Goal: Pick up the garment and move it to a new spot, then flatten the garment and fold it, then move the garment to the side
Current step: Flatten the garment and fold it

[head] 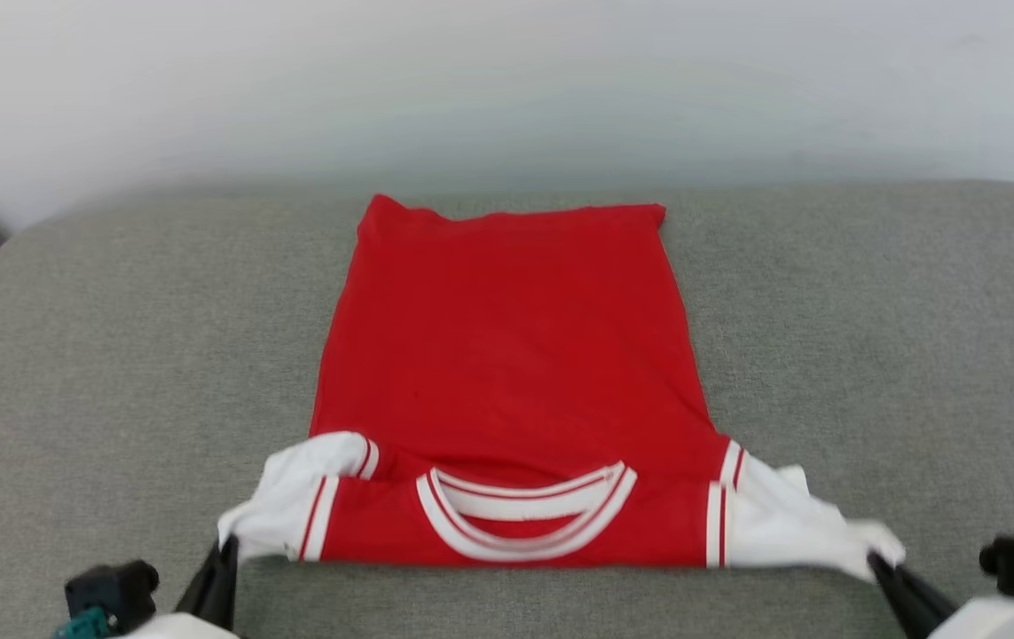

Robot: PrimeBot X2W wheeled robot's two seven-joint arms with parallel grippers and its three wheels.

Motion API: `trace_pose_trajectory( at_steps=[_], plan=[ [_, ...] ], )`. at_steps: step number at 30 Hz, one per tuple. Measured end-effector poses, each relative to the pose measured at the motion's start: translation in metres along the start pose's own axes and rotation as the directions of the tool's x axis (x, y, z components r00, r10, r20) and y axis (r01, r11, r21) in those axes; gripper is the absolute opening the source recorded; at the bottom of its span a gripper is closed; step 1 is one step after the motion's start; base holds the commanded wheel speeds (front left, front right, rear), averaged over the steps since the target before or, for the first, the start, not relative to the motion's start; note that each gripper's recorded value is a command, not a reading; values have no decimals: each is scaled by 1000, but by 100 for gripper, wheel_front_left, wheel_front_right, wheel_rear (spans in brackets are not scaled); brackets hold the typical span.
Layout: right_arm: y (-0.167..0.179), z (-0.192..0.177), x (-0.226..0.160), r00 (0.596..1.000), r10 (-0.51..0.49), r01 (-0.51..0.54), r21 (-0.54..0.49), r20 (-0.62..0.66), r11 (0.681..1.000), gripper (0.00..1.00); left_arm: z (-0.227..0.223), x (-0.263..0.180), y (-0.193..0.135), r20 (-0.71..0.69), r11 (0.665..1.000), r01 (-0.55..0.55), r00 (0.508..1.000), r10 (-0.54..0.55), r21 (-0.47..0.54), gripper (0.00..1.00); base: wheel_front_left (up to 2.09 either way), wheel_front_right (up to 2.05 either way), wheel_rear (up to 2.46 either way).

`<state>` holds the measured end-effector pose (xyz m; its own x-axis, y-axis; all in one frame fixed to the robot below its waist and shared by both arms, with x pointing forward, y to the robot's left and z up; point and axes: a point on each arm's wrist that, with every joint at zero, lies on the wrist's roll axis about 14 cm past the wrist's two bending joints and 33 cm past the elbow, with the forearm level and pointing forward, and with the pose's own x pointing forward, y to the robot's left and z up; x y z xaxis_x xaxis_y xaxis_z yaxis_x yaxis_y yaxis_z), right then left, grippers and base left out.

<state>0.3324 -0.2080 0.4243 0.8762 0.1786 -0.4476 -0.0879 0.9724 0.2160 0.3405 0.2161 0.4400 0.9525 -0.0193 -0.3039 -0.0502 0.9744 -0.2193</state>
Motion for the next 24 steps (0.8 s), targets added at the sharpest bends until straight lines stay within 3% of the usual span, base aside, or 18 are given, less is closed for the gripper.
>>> trace_pose_trajectory(
  at_steps=[5,6,7,8,12,16,24],
  plan=[
    [5,-53,-24,988,-18,20,12,-156,1000,0,-25,-21,-1,-64,1000,-12,998,10,-24,0,0,0,0],
    [8,-61,-27,984,-16,19,18,-180,1000,26,-27,-23,-2,-68,1000,-13,998,11,-27,0,0,0,0],
    [11,-64,-28,982,-11,16,26,-191,1000,60,-29,-23,-3,-71,999,-14,997,12,-29,0,0,0,0],
    [14,-64,-28,981,-5,11,33,-194,999,100,-29,-23,-3,-71,999,-15,997,13,-30,0,0,0,0],
    [14,-40,-18,990,-6,10,24,-140,1000,100,-24,-19,-10,-60,1000,4,998,-5,-27,0,0,0,0],
    [0,17,7,999,-39,39,-1,-3,999,100,-12,-9,-16,-30,1000,19,999,-19,-15,0,0,0,0],
    [-8,119,90,992,-32,34,-20,122,999,100,13,15,-36,48,998,57,997,-56,-16,0,0,0,0]
  ],
)
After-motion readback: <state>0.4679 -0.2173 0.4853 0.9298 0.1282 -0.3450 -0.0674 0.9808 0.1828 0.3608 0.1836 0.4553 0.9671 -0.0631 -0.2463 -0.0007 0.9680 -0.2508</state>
